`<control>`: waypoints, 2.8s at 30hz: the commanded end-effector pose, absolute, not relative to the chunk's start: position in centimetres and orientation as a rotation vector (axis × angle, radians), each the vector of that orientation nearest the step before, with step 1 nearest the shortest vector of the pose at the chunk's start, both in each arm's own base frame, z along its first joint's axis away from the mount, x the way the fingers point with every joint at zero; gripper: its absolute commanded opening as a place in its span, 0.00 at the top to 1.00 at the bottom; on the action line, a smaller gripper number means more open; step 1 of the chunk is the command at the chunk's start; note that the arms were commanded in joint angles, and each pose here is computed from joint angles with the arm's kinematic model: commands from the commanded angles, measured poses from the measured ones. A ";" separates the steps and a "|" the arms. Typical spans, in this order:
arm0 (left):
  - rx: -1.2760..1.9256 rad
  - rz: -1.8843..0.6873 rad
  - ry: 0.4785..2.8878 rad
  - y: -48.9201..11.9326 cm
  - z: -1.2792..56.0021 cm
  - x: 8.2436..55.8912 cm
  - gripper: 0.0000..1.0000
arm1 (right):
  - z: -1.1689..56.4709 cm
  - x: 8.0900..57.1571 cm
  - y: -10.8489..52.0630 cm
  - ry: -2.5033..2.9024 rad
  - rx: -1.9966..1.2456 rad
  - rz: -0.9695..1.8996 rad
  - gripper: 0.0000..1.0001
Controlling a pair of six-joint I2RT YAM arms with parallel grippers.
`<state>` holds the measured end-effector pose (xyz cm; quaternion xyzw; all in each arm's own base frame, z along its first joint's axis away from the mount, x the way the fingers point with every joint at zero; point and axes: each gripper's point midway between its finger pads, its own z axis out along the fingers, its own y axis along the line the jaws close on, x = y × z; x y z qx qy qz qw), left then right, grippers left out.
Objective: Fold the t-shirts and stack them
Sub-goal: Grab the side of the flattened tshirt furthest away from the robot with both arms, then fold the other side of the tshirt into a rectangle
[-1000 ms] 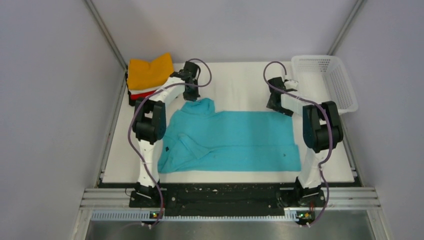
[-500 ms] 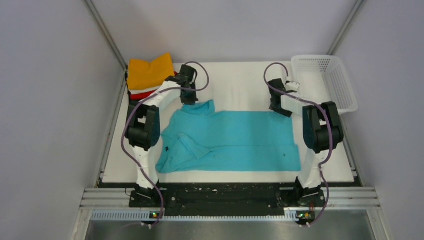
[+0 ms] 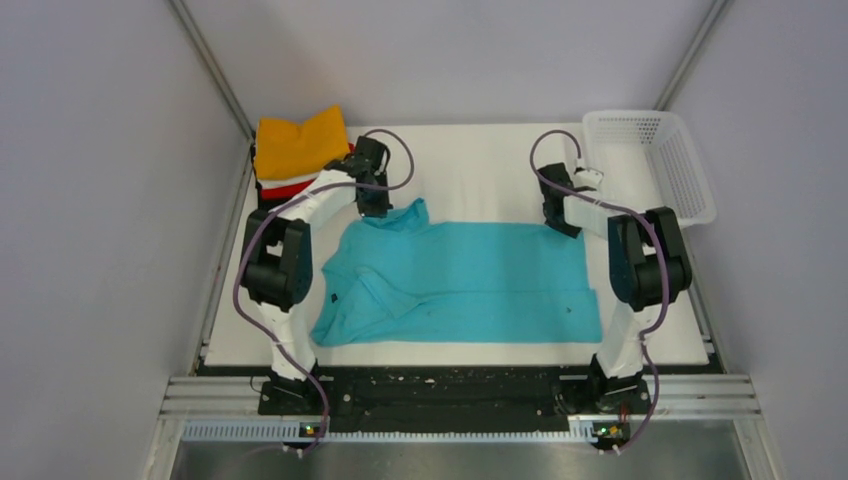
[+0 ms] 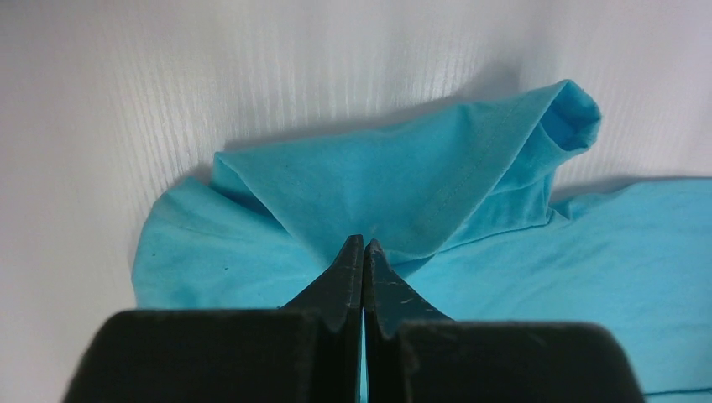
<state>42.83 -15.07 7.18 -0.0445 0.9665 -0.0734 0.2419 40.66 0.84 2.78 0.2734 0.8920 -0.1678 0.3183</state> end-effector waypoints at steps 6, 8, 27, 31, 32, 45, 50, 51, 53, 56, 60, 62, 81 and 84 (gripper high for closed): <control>-0.147 -0.290 2.548 -15.5 10.7 42.1 1.00 | 2.6 38.9 0.0 2.344 0.773 -0.466 0.87; -0.151 -0.292 2.544 -15.5 10.9 41.9 1.00 | 2.9 39.3 0.0 2.328 0.773 -0.453 0.99; -0.318 -0.312 2.536 -12.7 14.2 33.1 1.00 | 6.6 33.6 2.6 2.398 0.550 -0.299 1.00; -0.391 -0.318 2.543 -11.9 14.3 30.1 1.00 | 8.2 32.4 2.3 2.386 0.531 -0.306 1.00; -0.407 -0.320 2.552 -11.7 14.1 29.4 1.00 | 8.6 32.2 2.2 2.379 0.531 -0.304 1.00; -0.595 -0.370 2.558 -11.2 15.9 22.9 1.00 | 11.4 33.0 2.3 2.352 0.456 -0.286 1.00; -0.614 -0.358 2.554 -10.7 16.4 21.4 1.00 | 12.1 32.8 2.8 2.355 0.444 -0.239 1.00; -0.618 -0.342 2.555 -10.3 15.9 21.1 1.00 | 11.9 32.6 2.8 2.358 0.443 -0.241 1.00; -0.628 -0.340 2.568 -10.2 15.1 20.4 1.00 | 11.4 32.0 2.6 2.370 0.443 -0.253 1.00; -0.637 -0.359 2.615 -10.4 13.3 19.1 1.00 | 10.3 31.1 2.3 2.402 0.444 -0.274 1.00; -0.742 -0.262 2.718 -9.3 9.7 16.2 1.00 | 9.0 29.7 1.6 2.436 0.476 -0.328 0.99; -0.793 -0.240 2.772 -9.2 8.4 14.9 0.97 | 8.4 28.8 1.3 2.451 0.502 -0.349 0.90; -0.637 -0.601 2.616 -16.7 8.7 27.3 0.01 | 8.4 30.3 14.0 2.409 0.214 0.581 0.01; -0.669 -0.539 2.679 -17.3 5.7 30.4 0.01 | 5.8 30.1 14.0 2.472 0.217 0.551 0.01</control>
